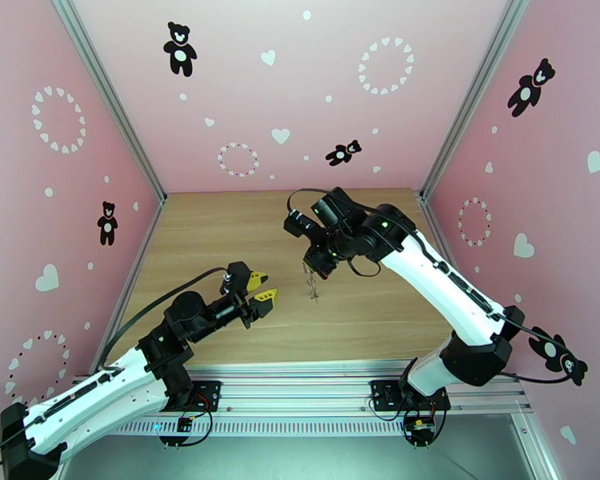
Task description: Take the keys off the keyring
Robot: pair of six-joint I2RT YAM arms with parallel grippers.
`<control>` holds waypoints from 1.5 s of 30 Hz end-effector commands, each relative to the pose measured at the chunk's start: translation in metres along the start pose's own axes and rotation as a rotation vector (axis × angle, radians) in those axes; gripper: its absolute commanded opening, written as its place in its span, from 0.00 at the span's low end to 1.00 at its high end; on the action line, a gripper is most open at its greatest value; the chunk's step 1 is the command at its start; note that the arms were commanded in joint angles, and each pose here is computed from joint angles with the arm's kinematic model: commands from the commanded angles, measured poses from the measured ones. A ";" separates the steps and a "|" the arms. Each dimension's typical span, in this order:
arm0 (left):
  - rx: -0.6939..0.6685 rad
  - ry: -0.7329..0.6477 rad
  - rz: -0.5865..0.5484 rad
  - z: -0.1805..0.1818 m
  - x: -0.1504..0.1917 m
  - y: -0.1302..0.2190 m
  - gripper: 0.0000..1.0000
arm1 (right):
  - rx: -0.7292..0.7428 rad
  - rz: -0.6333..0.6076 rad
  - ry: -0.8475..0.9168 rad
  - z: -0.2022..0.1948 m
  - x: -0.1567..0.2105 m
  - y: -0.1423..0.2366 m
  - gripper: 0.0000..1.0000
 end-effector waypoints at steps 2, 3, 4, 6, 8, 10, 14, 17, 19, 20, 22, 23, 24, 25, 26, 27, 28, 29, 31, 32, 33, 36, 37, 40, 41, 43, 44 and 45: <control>-0.020 0.005 -0.056 0.004 -0.008 -0.004 0.55 | -0.017 0.025 -0.128 0.005 -0.002 0.003 0.00; -0.019 0.003 -0.060 0.004 -0.008 -0.006 0.55 | -0.030 0.022 -0.122 0.007 -0.002 0.003 0.00; -0.018 -0.002 -0.066 0.004 -0.010 -0.007 0.55 | -0.036 0.020 -0.114 0.008 -0.003 0.003 0.00; -0.007 -0.017 -0.071 0.003 -0.014 -0.012 0.55 | -0.033 0.013 -0.087 0.007 -0.003 0.003 0.00; -0.007 -0.043 -0.041 0.004 -0.014 -0.018 0.56 | -0.040 0.006 -0.049 0.008 -0.004 0.002 0.00; -0.007 -0.067 -0.002 0.005 -0.014 -0.023 0.55 | -0.057 -0.004 -0.006 0.010 -0.004 0.001 0.00; 0.038 -0.099 0.007 0.001 -0.023 -0.025 0.53 | -0.113 -0.031 0.085 0.017 -0.003 0.002 0.00; 0.062 -0.096 0.037 0.003 -0.026 -0.028 0.53 | -0.137 -0.031 0.149 0.019 0.001 0.004 0.00; 0.087 -0.091 0.052 0.004 -0.026 -0.031 0.53 | -0.148 -0.016 0.182 0.020 0.004 0.005 0.00; 0.107 -0.091 0.057 0.003 -0.027 -0.032 0.52 | -0.163 -0.008 0.200 0.021 0.007 0.006 0.00; 0.126 -0.089 0.069 0.004 -0.027 -0.034 0.52 | -0.167 0.007 0.214 0.020 0.011 0.007 0.00; 0.134 -0.085 0.073 0.005 -0.027 -0.036 0.52 | -0.171 0.016 0.223 0.021 0.013 0.009 0.00; 0.143 -0.080 0.076 0.005 -0.027 -0.038 0.52 | -0.171 0.023 0.226 0.020 0.015 0.011 0.00; 0.156 -0.076 0.076 0.005 -0.027 -0.039 0.52 | -0.168 0.027 0.226 0.020 0.016 0.013 0.00; 0.166 -0.074 0.074 0.004 -0.028 -0.041 0.52 | -0.172 0.032 0.225 0.020 0.017 0.014 0.00; 0.175 -0.073 0.072 0.004 -0.028 -0.043 0.52 | -0.183 0.033 0.230 0.021 0.018 0.016 0.00; 0.187 -0.072 0.066 0.002 -0.029 -0.045 0.52 | -0.193 0.038 0.235 0.023 0.020 0.018 0.00; 0.200 -0.071 0.056 0.001 -0.031 -0.047 0.51 | -0.193 0.040 0.235 0.023 0.020 0.020 0.00; 0.220 -0.064 0.043 -0.001 -0.034 -0.050 0.51 | -0.204 0.048 0.244 0.024 0.022 0.022 0.00; 0.231 -0.063 0.040 -0.002 -0.035 -0.052 0.51 | -0.208 0.048 0.251 0.025 0.023 0.024 0.00; 0.241 -0.062 0.042 -0.003 -0.034 -0.054 0.50 | -0.211 0.047 0.257 0.025 0.023 0.025 0.00; 0.277 -0.051 0.048 -0.007 -0.034 -0.057 0.47 | -0.215 0.033 0.281 0.027 0.024 0.029 0.00; 0.300 -0.046 0.044 -0.009 -0.035 -0.058 0.46 | -0.214 0.026 0.290 0.026 0.024 0.031 0.00; 0.332 -0.034 0.047 -0.013 -0.035 -0.060 0.42 | -0.227 0.018 0.313 0.029 0.025 0.033 0.00; 0.341 -0.032 0.047 -0.014 -0.036 -0.060 0.41 | -0.226 0.015 0.317 0.028 0.025 0.034 0.00; 0.376 -0.028 0.046 -0.018 -0.036 -0.062 0.39 | -0.227 0.010 0.325 0.029 0.025 0.035 0.00; 0.388 -0.028 0.044 -0.019 -0.037 -0.062 0.38 | -0.231 0.008 0.330 0.029 0.024 0.035 0.00; 0.395 -0.028 0.050 -0.020 -0.036 -0.064 0.37 | -0.232 0.009 0.331 0.029 0.025 0.034 0.00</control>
Point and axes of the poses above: each hand's point on the last joint's axis, 136 mm out from that joint toward the fingers, its own y axis back along the fingers, its own z axis along the line the jaws close on, x = y × z, the point moved 3 cm from there along y, back along the fingers, and after that the axes turned 9 degrees about -y, right-handed, at the moved point
